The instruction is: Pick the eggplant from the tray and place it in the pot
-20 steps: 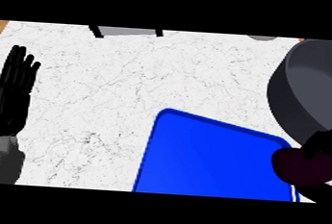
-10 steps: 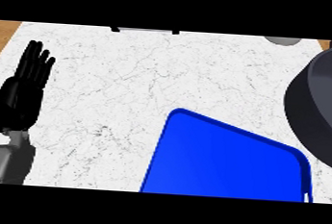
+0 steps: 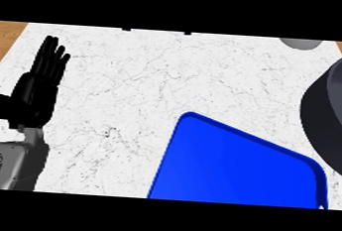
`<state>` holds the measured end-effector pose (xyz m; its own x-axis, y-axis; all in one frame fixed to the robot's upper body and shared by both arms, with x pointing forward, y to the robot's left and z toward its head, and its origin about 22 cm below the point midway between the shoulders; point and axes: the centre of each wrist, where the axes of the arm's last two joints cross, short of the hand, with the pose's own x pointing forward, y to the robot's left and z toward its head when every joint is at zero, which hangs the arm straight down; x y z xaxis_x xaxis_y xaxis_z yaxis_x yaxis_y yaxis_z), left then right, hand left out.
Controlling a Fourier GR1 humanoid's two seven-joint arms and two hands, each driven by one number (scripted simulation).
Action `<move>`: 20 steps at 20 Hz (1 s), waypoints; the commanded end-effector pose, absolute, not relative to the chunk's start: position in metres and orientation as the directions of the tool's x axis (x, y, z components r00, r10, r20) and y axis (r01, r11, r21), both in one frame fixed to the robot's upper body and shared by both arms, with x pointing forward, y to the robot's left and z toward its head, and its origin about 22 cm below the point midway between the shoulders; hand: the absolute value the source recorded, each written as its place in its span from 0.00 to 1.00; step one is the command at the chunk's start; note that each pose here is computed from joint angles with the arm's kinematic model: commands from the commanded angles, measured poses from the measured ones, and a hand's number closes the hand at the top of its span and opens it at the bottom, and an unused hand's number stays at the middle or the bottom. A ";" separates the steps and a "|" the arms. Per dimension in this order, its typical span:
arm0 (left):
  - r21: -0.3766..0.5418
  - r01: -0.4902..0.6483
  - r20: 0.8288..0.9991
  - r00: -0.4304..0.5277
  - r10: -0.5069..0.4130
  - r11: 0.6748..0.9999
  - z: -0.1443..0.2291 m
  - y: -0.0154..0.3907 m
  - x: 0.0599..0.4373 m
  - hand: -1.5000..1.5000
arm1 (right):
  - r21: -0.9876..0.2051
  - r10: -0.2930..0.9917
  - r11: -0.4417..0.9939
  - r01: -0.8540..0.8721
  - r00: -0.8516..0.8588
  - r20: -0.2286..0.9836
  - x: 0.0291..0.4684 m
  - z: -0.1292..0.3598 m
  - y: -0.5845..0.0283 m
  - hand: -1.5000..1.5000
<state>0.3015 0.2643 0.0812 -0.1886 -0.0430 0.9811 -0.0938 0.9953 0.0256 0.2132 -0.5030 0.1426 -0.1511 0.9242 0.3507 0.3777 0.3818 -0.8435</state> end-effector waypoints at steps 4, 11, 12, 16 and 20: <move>0.014 -0.092 0.983 -0.182 -0.030 0.996 0.098 0.260 0.312 0.50 | -0.867 0.931 0.363 0.342 -0.160 0.327 0.248 0.103 -0.522 1.00; 0.041 -0.081 0.979 -0.197 -0.056 0.996 0.082 0.265 0.310 0.50 | -0.917 0.938 0.347 0.194 -0.077 0.339 0.268 0.078 -0.534 1.00; 0.036 -0.074 0.978 -0.201 -0.050 0.997 0.084 0.272 0.303 0.50 | -0.904 0.915 0.403 0.144 -0.040 0.402 0.275 0.081 -0.531 1.00; 0.023 -0.063 0.975 -0.218 -0.036 0.998 0.081 0.259 0.314 0.50 | -0.862 0.862 0.506 0.023 -0.026 0.506 0.288 0.066 -0.525 0.00; 0.011 -0.073 0.979 -0.204 -0.026 0.997 0.078 0.263 0.305 0.50 | -0.850 0.840 0.527 -0.009 -0.149 0.522 0.281 0.061 -0.534 0.00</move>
<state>0.3047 0.2675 0.0793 -0.2048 -0.0373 0.9781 -0.0710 0.9972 0.0232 0.2844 -0.5297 0.0718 -0.0944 0.8689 0.4859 0.0419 0.4911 -0.8701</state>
